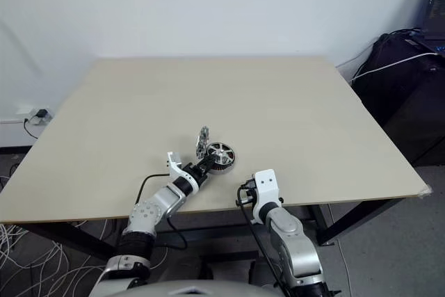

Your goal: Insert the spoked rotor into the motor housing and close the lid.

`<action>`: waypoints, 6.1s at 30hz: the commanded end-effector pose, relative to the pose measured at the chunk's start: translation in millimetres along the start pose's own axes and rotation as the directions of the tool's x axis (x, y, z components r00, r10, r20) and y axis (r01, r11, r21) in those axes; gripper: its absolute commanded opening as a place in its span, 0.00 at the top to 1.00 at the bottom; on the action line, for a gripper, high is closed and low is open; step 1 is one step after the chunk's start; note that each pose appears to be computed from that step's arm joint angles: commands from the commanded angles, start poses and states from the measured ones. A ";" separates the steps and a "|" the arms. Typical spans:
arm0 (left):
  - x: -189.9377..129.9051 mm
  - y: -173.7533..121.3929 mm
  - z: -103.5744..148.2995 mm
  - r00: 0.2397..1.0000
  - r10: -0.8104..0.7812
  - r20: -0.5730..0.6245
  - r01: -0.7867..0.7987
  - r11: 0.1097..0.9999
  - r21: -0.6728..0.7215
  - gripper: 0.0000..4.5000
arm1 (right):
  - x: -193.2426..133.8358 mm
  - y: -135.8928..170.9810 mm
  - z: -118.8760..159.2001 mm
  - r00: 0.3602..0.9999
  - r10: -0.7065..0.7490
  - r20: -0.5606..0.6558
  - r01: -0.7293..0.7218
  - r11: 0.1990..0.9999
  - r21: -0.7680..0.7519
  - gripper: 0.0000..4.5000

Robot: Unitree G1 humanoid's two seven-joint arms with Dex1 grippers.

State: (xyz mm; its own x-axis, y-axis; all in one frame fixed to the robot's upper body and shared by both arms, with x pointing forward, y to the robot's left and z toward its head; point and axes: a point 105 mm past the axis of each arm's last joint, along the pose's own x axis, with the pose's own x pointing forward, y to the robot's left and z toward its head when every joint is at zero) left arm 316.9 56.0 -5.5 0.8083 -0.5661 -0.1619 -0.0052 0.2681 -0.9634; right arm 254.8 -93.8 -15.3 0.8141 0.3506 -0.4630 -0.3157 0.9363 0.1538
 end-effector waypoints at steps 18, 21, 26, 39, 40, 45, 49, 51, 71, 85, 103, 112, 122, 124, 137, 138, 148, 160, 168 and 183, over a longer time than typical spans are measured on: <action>-3.3 -38.7 -23.4 0.993 -0.121 0.012 0.121 0.991 -0.059 0.10 | 1.6 3.1 18.3 0.998 0.015 0.067 -0.015 1.000 -0.006 1.00; -8.0 -43.0 -20.5 0.991 -0.131 0.021 0.131 0.990 -0.049 0.10 | 1.8 4.4 18.0 0.998 0.018 0.066 -0.018 1.000 -0.006 1.00; -16.5 -45.3 -15.1 0.991 -0.132 0.023 0.133 0.991 -0.028 0.10 | 1.2 4.1 17.2 0.998 0.017 0.065 -0.017 1.000 -0.005 1.00; -38.4 -53.4 4.6 0.969 -0.247 0.031 0.202 0.852 0.484 0.10 | 1.8 4.5 26.4 0.994 0.019 0.108 -0.018 1.000 -0.013 1.00; -39.6 -50.1 7.9 0.969 -0.242 0.041 0.175 0.799 0.575 0.10 | 2.5 5.1 28.3 0.993 0.021 0.113 -0.019 1.000 -0.017 1.00; -48.1 -35.3 10.5 0.968 -0.242 0.069 0.098 0.613 0.784 0.10 | 7.9 7.7 39.9 0.989 0.040 0.139 -0.033 0.998 -0.049 1.00; -56.5 -26.4 2.0 0.969 -0.241 0.054 0.085 0.529 0.844 0.14 | 16.2 9.5 53.2 0.986 0.052 0.161 -0.039 0.996 -0.082 1.00; -59.8 -21.9 -0.4 0.971 -0.233 0.059 0.072 0.515 0.854 0.24 | 23.1 10.8 61.6 0.983 0.059 0.171 -0.042 0.994 -0.103 1.00; -66.2 0.2 -11.3 0.984 -0.177 0.016 0.045 0.337 0.941 1.00 | 77.6 42.2 104.2 0.972 0.171 0.162 -0.123 0.955 -0.269 1.00; -70.3 7.5 -8.3 0.986 -0.157 0.050 0.009 0.350 0.937 1.00 | 92.7 47.0 68.7 0.985 0.175 0.015 -0.164 0.950 -0.265 1.00; -62.9 7.8 -8.8 0.981 -0.184 0.068 -0.004 0.324 0.946 1.00 | 43.7 36.1 93.1 0.907 0.410 -0.099 -0.377 0.681 -0.628 0.86; -62.8 10.0 -10.5 0.981 -0.183 0.066 0.000 0.340 0.940 1.00 | 45.5 38.1 87.9 0.884 0.421 -0.202 -0.426 0.551 -0.718 0.44; -61.6 4.9 -14.5 0.976 -0.209 0.058 0.017 0.340 0.940 1.00 | 56.2 34.0 88.0 0.844 0.402 -0.354 -0.501 0.359 -0.787 0.44; -61.8 4.3 -15.0 0.976 -0.209 0.063 0.013 0.346 0.938 1.00 | 59.0 31.6 87.7 0.839 0.393 -0.375 -0.514 0.349 -0.783 0.44; -62.7 2.9 -16.0 0.978 -0.194 0.080 -0.001 0.376 0.927 1.00 | 65.7 20.7 75.4 0.804 0.363 -0.472 -0.584 0.331 -0.741 0.44; -62.7 2.8 -16.4 0.978 -0.191 0.078 0.000 0.378 0.926 1.00 | 66.6 19.4 75.0 0.805 0.360 -0.473 -0.584 0.338 -0.738 0.44; -63.1 -5.2 -18.0 0.980 -0.188 0.069 0.009 0.383 0.924 1.00 | 69.8 12.9 73.5 0.807 0.343 -0.480 -0.586 0.374 -0.719 0.53; -64.7 -12.5 -19.0 0.981 -0.186 0.062 0.017 0.395 0.918 1.00 | 67.8 9.1 78.2 0.826 0.340 -0.450 -0.560 0.401 -0.725 0.85; -67.2 -13.4 -21.1 0.980 -0.188 0.060 0.021 0.401 0.916 1.00 | 59.5 20.6 88.0 0.854 0.387 -0.349 -0.509 0.478 -0.715 0.85; -66.5 -17.5 -25.1 0.982 -0.187 0.035 0.046 0.410 0.911 1.00 | 15.0 20.1 81.3 0.866 0.381 -0.324 -0.484 0.475 -0.735 0.85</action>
State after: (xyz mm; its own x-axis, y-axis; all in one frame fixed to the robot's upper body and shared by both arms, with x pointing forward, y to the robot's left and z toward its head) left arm 243.0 75.0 -1.2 0.8255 -0.5633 -0.0349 0.5424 0.8089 -0.2268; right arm 299.7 -74.6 36.0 0.4128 0.6239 -0.6636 -0.9103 0.3070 -0.2776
